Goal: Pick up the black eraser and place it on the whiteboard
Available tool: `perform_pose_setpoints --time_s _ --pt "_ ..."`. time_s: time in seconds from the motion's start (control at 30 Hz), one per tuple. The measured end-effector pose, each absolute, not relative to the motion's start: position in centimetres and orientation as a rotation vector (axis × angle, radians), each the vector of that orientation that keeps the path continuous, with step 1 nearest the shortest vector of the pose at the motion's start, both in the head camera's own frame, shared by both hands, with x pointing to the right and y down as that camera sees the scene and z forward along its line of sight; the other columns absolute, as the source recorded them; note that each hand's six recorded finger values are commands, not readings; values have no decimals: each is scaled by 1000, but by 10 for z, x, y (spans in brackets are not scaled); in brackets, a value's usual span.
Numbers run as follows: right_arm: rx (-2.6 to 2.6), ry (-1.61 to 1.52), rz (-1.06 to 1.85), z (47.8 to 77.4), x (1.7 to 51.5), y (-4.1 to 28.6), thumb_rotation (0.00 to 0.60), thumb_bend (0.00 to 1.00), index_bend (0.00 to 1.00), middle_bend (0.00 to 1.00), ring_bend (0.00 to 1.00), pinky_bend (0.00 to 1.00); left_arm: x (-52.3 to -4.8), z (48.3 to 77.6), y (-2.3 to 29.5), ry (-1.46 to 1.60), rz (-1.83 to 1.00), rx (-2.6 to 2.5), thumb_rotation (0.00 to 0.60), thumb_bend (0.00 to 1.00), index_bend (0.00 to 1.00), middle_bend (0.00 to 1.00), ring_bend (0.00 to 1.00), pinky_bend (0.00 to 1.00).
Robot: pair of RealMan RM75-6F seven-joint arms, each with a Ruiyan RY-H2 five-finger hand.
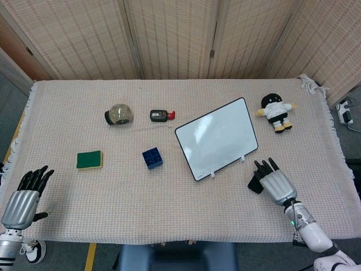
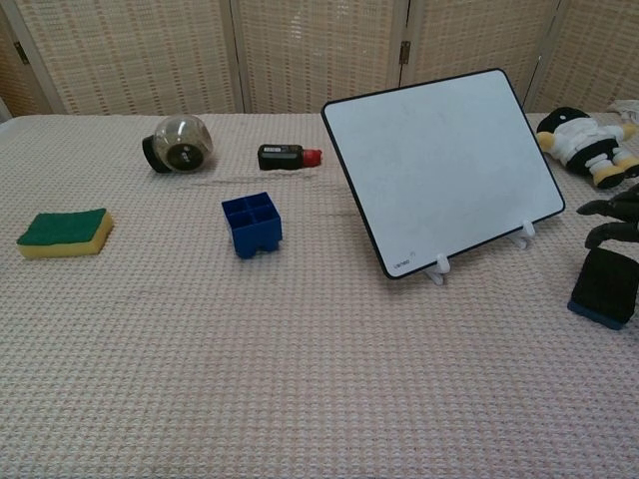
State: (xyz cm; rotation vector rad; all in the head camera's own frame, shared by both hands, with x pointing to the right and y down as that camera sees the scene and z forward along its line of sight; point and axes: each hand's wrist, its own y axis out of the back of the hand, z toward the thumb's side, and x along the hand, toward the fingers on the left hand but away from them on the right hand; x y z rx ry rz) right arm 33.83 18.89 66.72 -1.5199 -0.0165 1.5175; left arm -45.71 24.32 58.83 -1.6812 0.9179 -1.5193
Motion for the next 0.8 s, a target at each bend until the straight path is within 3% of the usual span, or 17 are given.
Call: perform_pose_setpoints --time_s 0.47,0.8 --pt "-1518 7 1521 700 331 182 600 334 227 0 0 0 -464 588 241 941 -1534 -1695 600 340 0 4 36 53" --pt "-1519 13 1522 707 332 183 600 334 364 0 2 0 -464 591 241 939 -1543 -1712 600 340 0 4 36 53"
